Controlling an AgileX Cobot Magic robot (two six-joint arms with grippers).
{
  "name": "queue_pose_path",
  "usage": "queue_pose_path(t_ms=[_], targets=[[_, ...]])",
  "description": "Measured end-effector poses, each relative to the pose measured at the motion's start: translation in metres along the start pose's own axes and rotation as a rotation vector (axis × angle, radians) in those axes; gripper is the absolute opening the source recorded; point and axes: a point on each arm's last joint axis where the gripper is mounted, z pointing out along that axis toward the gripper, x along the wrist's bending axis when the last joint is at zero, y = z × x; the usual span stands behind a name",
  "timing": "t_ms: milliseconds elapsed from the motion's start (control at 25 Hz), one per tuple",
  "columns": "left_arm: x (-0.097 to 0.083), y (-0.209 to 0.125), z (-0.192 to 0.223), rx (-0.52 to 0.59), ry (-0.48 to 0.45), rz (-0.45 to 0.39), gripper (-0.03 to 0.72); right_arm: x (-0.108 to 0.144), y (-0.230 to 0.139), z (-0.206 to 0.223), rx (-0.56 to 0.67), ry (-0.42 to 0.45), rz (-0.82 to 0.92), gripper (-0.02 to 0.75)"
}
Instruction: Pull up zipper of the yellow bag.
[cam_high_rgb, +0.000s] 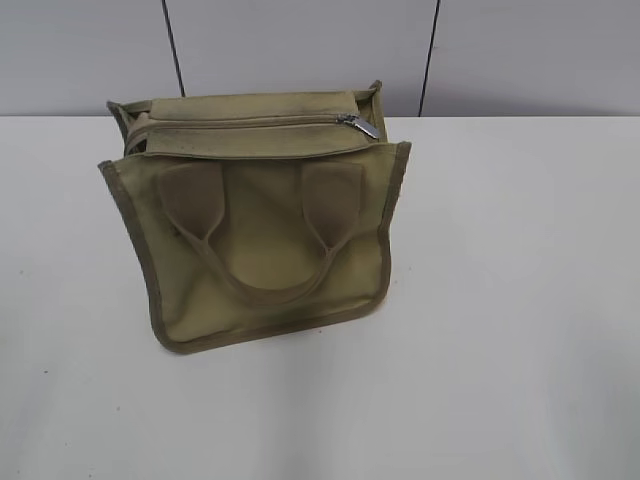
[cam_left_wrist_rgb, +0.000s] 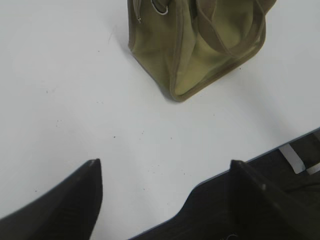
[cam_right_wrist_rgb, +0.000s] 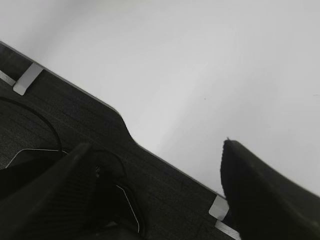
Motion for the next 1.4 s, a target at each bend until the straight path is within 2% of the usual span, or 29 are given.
queue_pose_path(t_ms=[520,880,1080,1200,1400], targets=[[0.000,0.000,0.001,0.002,0.012,-0.008,0.552,-0.001,0.000,0.000,-0.005,-0.017,0.016,0.595],[0.004,-0.003,-0.005,-0.039,0.230,-0.155,0.551,-0.005,-0.009,-0.013,-0.126,-0.285,0.244,0.595],[-0.001,-0.011,-0.016,-0.129,0.292,-0.172,0.551,0.000,-0.017,-0.022,-0.224,-0.411,0.311,0.585],[-0.004,-0.016,-0.023,-0.184,0.311,-0.167,0.551,0.004,-0.020,-0.025,-0.263,-0.443,0.318,0.584],[-0.005,-0.016,-0.024,-0.194,0.319,-0.169,0.550,0.004,-0.021,-0.025,-0.263,-0.444,0.318,0.582]])
